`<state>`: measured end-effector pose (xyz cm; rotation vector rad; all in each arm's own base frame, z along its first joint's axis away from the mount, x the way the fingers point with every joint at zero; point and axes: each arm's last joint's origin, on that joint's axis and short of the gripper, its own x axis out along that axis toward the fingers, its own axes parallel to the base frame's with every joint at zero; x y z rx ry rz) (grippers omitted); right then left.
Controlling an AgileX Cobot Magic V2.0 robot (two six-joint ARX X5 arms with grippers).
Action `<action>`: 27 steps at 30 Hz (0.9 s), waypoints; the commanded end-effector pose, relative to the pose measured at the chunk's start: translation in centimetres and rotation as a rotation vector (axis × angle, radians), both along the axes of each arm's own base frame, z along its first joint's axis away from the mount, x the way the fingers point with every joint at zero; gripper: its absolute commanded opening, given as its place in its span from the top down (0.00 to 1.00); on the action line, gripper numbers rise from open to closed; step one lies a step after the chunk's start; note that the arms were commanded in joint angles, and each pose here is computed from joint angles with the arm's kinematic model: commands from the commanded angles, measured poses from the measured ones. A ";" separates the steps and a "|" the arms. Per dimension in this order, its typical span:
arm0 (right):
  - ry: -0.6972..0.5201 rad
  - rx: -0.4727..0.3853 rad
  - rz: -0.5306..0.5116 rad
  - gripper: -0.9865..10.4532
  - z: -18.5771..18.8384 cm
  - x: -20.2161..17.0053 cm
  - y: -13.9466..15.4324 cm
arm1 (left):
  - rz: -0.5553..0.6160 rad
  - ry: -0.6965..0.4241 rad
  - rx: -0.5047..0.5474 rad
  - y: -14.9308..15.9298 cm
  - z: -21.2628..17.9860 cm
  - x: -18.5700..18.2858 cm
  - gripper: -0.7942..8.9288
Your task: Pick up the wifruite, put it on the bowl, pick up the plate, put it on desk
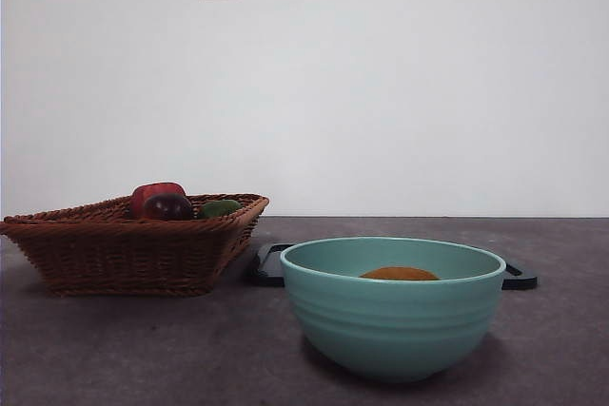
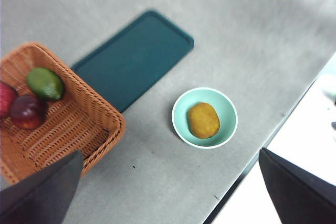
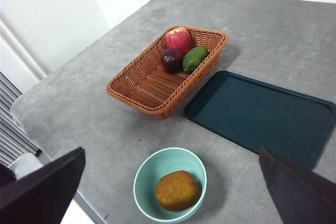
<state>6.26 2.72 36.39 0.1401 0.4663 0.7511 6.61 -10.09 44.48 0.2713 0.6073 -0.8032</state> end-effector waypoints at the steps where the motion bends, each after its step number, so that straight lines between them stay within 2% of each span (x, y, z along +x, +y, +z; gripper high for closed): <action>1: -0.028 0.004 0.005 0.36 0.6 -0.2 0.0 | -0.012 -0.058 -0.068 2.0 -0.5 -1.3 0.30; 6: -0.031 -0.001 -0.001 0.36 0.6 -0.1 0.0 | -0.001 -0.147 -0.230 5.7 -2.6 -3.5 0.30; 8: -0.031 -0.001 -0.001 0.36 0.6 -0.1 0.0 | 0.026 -0.176 -0.265 7.0 -3.5 -4.1 0.30; 12: -0.031 -0.001 -0.001 0.36 0.6 -0.1 0.0 | 0.097 -0.210 -0.271 8.7 -5.0 -4.9 0.30; 16: -0.028 0.002 -0.002 0.36 0.6 -0.1 0.0 | 0.109 -0.206 -0.306 9.6 -5.4 -5.4 0.30; 22: -0.018 0.010 -0.007 0.36 0.6 -0.1 0.0 | 0.124 -0.187 -0.331 9.7 -5.4 -5.5 0.30; 27: 0.040 0.058 -0.034 0.36 0.5 -0.1 0.0 | 0.123 -0.191 -0.337 9.7 -5.4 -5.5 0.30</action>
